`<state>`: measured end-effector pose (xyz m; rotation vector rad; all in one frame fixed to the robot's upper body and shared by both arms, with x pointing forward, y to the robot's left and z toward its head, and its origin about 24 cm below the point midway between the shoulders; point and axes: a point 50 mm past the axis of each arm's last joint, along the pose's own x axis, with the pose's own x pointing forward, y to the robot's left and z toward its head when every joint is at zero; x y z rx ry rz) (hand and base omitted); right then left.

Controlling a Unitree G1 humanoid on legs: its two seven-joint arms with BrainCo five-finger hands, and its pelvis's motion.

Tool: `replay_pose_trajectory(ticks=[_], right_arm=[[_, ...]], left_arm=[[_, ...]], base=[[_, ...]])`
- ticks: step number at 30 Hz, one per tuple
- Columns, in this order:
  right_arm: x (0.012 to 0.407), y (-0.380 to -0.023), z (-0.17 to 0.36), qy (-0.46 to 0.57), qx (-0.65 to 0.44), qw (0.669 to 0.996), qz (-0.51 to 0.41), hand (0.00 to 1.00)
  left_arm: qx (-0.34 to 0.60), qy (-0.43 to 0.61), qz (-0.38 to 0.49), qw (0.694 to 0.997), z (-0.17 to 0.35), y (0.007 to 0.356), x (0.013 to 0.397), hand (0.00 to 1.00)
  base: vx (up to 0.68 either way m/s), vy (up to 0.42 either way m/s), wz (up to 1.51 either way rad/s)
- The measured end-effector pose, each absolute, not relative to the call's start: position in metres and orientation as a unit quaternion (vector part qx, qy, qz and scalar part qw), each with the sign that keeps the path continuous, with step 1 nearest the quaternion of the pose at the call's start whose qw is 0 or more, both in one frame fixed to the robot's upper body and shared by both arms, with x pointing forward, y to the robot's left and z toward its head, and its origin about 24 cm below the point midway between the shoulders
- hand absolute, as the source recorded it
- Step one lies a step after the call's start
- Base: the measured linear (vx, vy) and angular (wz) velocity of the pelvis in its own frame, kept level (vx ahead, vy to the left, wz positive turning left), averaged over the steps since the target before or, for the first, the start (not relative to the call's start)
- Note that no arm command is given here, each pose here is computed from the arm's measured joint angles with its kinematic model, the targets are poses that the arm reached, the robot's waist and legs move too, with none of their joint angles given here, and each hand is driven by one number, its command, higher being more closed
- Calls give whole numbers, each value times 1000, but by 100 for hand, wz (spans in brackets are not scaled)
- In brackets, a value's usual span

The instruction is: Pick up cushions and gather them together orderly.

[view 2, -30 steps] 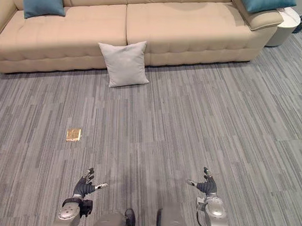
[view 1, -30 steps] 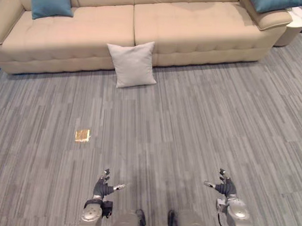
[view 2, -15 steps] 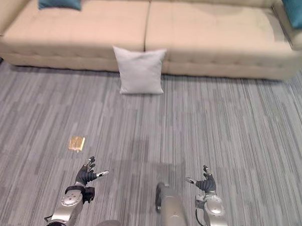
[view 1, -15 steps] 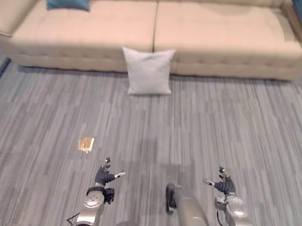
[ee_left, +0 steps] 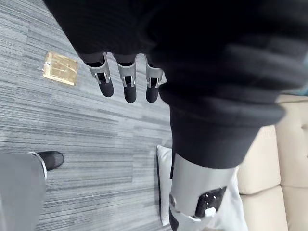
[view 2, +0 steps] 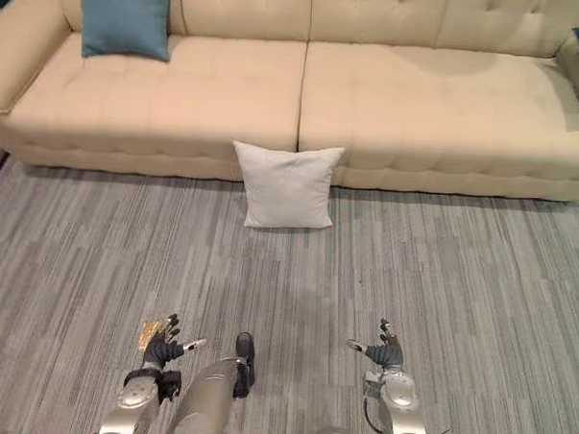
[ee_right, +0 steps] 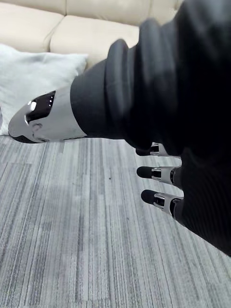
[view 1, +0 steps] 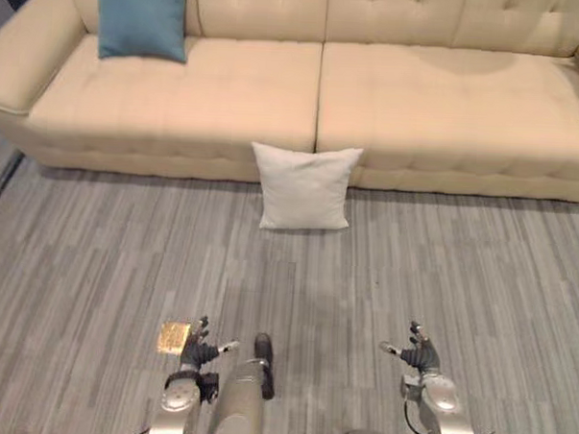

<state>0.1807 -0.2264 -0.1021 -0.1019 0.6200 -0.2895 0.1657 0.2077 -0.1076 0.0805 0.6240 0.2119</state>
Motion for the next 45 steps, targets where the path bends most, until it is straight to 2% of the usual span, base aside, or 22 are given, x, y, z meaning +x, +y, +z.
replay_pose_trajectory(ticks=[6,11,21,31,36,45], right_arm=[[174,-212,-109,319,-52,940,-115,0],[160,-221,-113,336,-63,931,-124,0],[174,-223,-90,271,-69,952,-125,0],[177,-222,-95,281,-56,947,-148,0],[215,-215,-74,227,-66,961,-141,0],[296,-211,-8,103,-30,979,-172,0]], left_arm=[[65,318,103,940,-109,217,160,0],[65,308,99,944,-106,215,168,0],[19,298,86,951,-106,187,171,0],[36,285,87,954,-101,197,181,0],[56,260,108,958,-89,214,195,0],[-35,91,202,975,-9,235,289,0]], base=[[431,67,0],[554,-146,42],[451,-155,-5],[245,158,-27],[-2,151,-16],[-95,64,-12]])
